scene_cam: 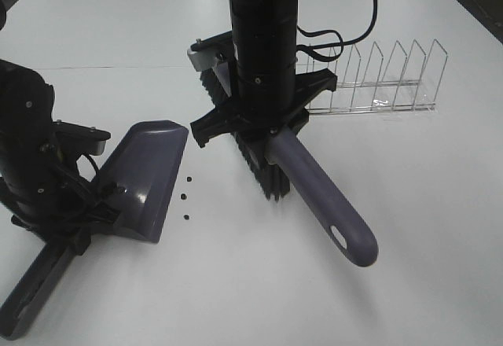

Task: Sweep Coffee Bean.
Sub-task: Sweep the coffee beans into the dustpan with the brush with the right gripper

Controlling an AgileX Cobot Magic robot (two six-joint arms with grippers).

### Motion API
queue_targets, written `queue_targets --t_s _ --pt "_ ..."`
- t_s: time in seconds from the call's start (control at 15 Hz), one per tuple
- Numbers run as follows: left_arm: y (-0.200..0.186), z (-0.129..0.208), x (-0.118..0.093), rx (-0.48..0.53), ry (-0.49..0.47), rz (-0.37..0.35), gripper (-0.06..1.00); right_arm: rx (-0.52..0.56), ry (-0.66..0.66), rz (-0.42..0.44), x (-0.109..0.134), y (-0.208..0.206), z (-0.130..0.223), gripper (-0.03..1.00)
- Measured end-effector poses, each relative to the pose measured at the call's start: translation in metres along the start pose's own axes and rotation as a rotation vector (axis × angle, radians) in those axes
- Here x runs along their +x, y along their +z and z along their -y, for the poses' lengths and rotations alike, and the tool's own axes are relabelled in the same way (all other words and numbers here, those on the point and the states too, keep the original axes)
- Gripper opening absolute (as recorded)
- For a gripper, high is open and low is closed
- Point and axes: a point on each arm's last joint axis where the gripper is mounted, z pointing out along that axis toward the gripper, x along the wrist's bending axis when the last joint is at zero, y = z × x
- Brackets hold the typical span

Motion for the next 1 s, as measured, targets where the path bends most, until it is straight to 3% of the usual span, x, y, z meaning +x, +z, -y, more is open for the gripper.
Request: queue_targets --t_s 0.4,0.6,0.8,1.0 --pt "0.004 0.015 0.001 0.007 -0.011 0.006 0.33 0.039 0.027 0.035 -0.002 0.011 0.008 0.31" --pt "0.004 0.015 0.001 0.004 -0.008 0.007 0.33 0.102 0.029 0.057 0.005 0.047 -0.002 0.31" --pt "0.004 0.015 0.001 0.003 -0.008 0.007 0.33 0.126 0.049 -0.009 0.02 0.06 -0.01 0.31" --pt "0.005 0.016 0.001 0.002 -0.007 0.007 0.33 0.151 0.031 -0.092 0.052 0.07 -0.012 0.31"
